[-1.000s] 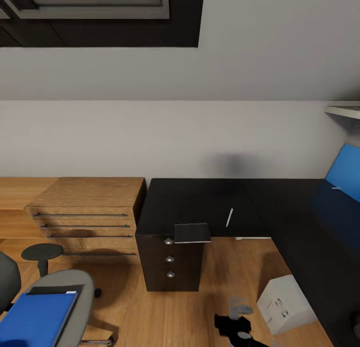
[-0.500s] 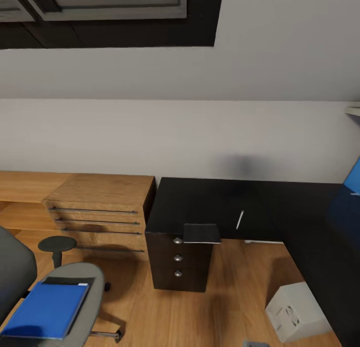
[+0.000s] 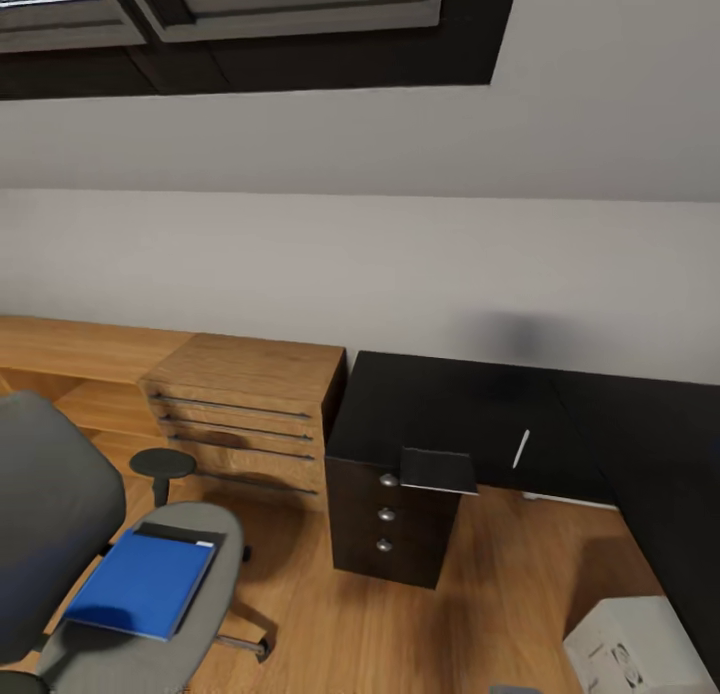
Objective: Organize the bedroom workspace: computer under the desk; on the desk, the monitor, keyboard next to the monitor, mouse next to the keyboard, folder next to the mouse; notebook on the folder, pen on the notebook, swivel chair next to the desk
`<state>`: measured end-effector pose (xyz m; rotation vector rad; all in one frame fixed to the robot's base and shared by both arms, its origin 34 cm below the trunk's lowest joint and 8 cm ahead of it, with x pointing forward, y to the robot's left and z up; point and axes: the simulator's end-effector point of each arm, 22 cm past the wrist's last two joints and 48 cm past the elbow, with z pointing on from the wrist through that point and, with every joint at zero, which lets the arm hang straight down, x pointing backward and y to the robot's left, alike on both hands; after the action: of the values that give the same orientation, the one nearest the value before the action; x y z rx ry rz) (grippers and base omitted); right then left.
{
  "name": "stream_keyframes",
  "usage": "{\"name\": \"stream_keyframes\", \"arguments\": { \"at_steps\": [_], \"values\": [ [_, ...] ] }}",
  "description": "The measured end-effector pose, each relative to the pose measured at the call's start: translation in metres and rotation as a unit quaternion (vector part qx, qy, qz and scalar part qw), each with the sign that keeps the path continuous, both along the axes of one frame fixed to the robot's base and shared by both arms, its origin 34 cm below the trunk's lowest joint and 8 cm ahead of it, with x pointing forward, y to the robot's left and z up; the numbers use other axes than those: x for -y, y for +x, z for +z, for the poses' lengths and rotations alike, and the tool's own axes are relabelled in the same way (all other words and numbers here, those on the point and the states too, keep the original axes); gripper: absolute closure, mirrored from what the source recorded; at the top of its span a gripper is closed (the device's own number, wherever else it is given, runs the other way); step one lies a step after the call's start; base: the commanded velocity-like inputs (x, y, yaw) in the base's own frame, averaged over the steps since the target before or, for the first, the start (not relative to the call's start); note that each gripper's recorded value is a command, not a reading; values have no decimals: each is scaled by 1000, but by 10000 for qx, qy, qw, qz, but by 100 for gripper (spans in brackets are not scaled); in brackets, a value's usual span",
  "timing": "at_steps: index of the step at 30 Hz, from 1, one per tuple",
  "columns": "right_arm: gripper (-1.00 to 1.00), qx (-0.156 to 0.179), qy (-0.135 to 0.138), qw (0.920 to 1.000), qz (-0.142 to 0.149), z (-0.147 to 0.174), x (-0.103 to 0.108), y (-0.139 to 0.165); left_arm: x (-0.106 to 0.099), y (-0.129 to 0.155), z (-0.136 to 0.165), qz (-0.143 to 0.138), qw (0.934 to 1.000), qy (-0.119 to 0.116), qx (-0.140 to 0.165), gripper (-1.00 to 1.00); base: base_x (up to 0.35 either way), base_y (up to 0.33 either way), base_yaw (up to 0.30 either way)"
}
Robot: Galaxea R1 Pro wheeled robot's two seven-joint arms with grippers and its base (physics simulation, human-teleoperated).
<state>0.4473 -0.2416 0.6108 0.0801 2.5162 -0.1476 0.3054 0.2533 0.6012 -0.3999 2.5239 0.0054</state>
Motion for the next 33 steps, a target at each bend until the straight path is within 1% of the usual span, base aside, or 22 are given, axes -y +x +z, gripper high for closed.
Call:
{"name": "stream_keyframes", "arguments": {
  "at_steps": [6,7,11,17,18,20,25,27,30,33],
  "values": [
    [-100,-25,-32,10000,3,-2,5,-2,1,-2,-1,-18,10000,-3,-39,-100,0,0,217],
    [-100,-28,-79,10000,4,-2,11,-2,2,-3,-2,-22,10000,-9,-52,-100,0,0,186],
    [-100,-53,-92,9999,6,-4,13,-3,2,-5,-3,-22,10000,-10,-77,-100,0,0,182],
    [-100,-86,-334,9994,-59,-5,49,-6,0,-8,-4,-25,9999,-3,-128,-100,0,0,176],
    [-100,-92,-401,9991,-79,-5,59,-6,-1,-9,-5,-27,9999,6,-143,-100,0,0,174],
    [-100,-108,-470,9988,-87,-5,70,-8,-6,-14,-6,-31,9998,38,-198,-100,0,0,173],
    [-100,-166,-546,9983,-103,-7,82,-12,-23,-29,-11,-31,9992,141,-365,-100,0,0,174],
    [-100,-245,-610,9978,-120,-9,92,-23,-29,-34,-12,-24,9990,176,-418,-100,0,0,179],
    [-100,-340,-712,9968,-127,-11,110,-36,-31,-39,-14,-21,9987,185,-475,-100,0,0,189],
    [-100,-376,-729,9966,-120,-13,112,-41,-29,-52,-17,-25,9979,162,-622,-100,0,0,205]
  ]
}}
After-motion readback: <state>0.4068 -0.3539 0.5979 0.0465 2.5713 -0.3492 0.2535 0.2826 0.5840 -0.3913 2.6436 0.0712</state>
